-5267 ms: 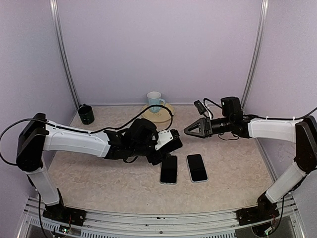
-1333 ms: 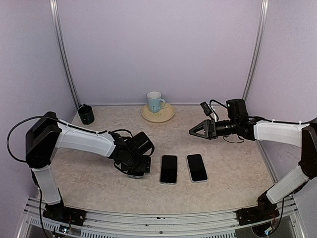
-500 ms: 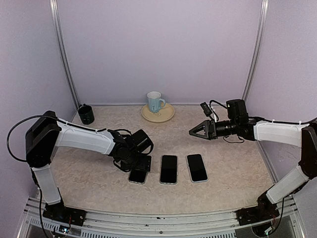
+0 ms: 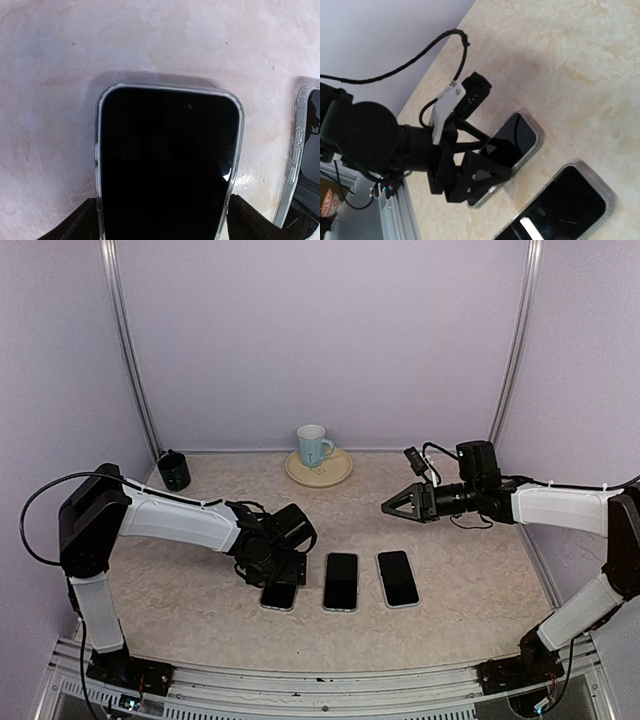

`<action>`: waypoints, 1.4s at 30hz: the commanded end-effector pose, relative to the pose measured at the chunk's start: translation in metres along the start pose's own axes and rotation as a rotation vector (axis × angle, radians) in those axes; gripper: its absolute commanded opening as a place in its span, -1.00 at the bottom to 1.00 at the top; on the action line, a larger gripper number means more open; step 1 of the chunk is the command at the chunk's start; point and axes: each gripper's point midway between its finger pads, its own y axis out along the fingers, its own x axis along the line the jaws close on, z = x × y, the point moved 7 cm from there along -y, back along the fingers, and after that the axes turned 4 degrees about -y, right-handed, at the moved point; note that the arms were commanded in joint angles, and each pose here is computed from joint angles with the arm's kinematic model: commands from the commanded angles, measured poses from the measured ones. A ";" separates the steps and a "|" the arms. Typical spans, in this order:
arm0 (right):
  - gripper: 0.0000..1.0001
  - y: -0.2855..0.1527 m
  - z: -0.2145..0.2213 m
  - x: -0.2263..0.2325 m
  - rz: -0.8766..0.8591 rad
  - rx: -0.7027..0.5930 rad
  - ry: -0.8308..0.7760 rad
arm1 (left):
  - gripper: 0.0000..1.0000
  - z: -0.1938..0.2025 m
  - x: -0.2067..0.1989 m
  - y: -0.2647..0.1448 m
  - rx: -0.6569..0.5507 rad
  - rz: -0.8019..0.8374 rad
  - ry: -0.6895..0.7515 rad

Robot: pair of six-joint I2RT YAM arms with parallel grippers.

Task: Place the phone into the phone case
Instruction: Adjust the phone with the phone case at the center of the board.

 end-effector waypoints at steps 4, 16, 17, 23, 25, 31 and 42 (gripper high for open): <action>0.24 -0.002 0.003 -0.004 -0.005 -0.002 0.004 | 0.62 0.044 0.046 0.040 0.177 -0.250 -0.047; 0.39 -0.004 0.005 -0.004 0.018 0.000 -0.016 | 0.96 0.019 0.033 0.005 0.031 -0.229 -0.035; 0.45 -0.005 0.004 -0.004 0.028 0.000 -0.024 | 0.98 0.017 0.032 -0.001 0.019 -0.224 -0.032; 0.99 -0.010 0.001 -0.006 0.105 -0.003 -0.054 | 0.98 0.003 0.028 -0.026 -0.082 -0.196 -0.025; 0.99 -0.012 0.000 -0.008 0.127 -0.002 -0.058 | 0.98 -0.004 0.024 -0.036 -0.120 -0.162 -0.025; 0.99 -0.016 -0.002 -0.010 0.165 0.004 -0.062 | 0.98 -0.017 0.014 -0.053 -0.187 -0.137 0.021; 0.99 -0.019 -0.002 -0.008 0.164 0.002 -0.066 | 0.98 0.003 0.029 -0.017 -0.074 -0.145 -0.005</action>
